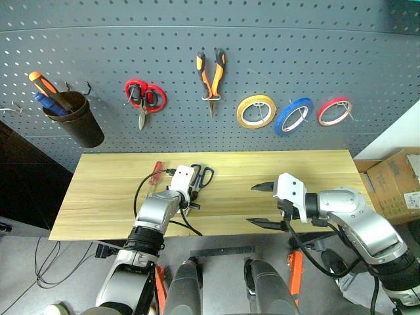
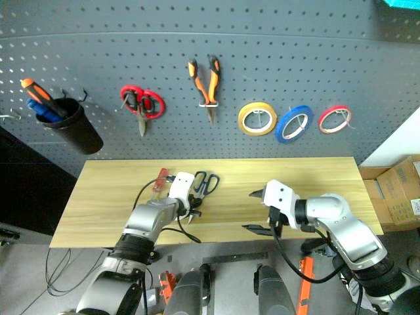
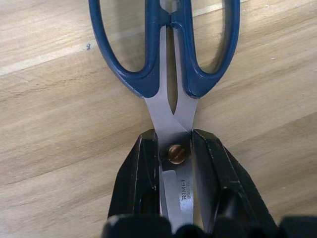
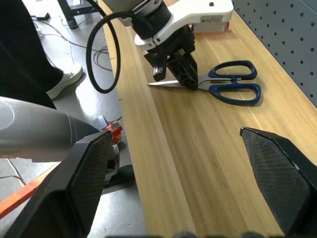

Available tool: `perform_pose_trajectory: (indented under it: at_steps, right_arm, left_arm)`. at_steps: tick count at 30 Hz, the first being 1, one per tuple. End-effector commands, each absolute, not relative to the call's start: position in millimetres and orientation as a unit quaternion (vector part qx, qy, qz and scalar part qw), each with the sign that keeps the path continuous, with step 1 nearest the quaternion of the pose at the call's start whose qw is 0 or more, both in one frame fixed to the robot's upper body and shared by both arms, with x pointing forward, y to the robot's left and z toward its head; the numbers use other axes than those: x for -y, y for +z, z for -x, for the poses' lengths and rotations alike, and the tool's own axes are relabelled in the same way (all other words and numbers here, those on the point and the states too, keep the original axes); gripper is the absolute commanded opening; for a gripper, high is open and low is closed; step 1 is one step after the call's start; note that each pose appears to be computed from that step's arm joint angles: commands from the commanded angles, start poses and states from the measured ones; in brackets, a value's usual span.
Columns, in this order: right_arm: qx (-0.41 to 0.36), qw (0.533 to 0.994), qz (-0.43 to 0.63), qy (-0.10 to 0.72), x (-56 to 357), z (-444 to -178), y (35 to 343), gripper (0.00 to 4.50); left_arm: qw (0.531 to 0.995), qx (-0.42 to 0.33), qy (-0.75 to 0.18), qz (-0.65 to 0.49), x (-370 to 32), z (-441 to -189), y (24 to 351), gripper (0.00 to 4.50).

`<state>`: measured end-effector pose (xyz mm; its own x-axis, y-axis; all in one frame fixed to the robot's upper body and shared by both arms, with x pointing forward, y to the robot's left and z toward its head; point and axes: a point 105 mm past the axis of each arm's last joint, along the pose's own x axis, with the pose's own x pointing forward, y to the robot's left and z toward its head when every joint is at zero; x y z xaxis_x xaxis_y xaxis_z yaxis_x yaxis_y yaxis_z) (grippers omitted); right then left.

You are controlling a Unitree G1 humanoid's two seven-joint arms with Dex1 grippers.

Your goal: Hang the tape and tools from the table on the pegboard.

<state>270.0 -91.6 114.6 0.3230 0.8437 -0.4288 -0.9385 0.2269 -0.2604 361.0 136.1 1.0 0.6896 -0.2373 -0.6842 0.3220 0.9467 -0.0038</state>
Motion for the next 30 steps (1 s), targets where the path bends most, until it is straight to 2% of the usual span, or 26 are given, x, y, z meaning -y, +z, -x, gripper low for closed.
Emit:
perform_pose_trajectory:
  at_steps: [1,4,8,11,16,22,26,30]
  right_arm:
    - [-0.071,0.788,0.243,0.562,91.4,-274.5,126.3,4.50]
    - [-0.035,0.809,0.203,0.550,84.2,-275.2,145.4,4.50]
    - [0.014,0.849,0.100,0.519,73.1,-270.3,176.0,4.50]
    - [0.047,0.869,0.023,0.492,66.1,-266.4,197.7,4.50]
    - [0.085,0.876,-0.030,0.473,55.3,-263.6,224.9,4.50]
    - [0.117,0.879,-0.071,0.457,44.3,-275.2,247.6,4.50]
    - [0.132,0.877,-0.067,0.457,39.6,-281.7,255.4,4.50]
    - [0.138,0.872,-0.061,0.466,34.9,-285.4,257.3,4.50]
  left_arm:
    - [0.895,-0.415,-0.158,-0.046,-134.0,-339.8,-26.4,0.63]
    - [0.918,-0.350,-0.173,-0.066,-132.3,-349.5,-0.4,0.63]
    - [0.958,-0.198,-0.182,-0.095,-132.8,-353.6,57.7,0.63]
    - [0.979,-0.093,-0.162,-0.083,-133.4,-344.8,104.4,0.63]
    - [0.992,0.055,-0.096,-0.064,-140.8,-321.7,164.6,0.63]
    - [0.986,0.149,-0.014,-0.079,-152.8,-302.5,199.2,0.63]
    - [0.981,0.171,0.051,-0.081,-169.0,-292.5,204.0,0.63]
    - [0.978,0.177,0.085,-0.076,-181.7,-296.8,205.0,0.63]
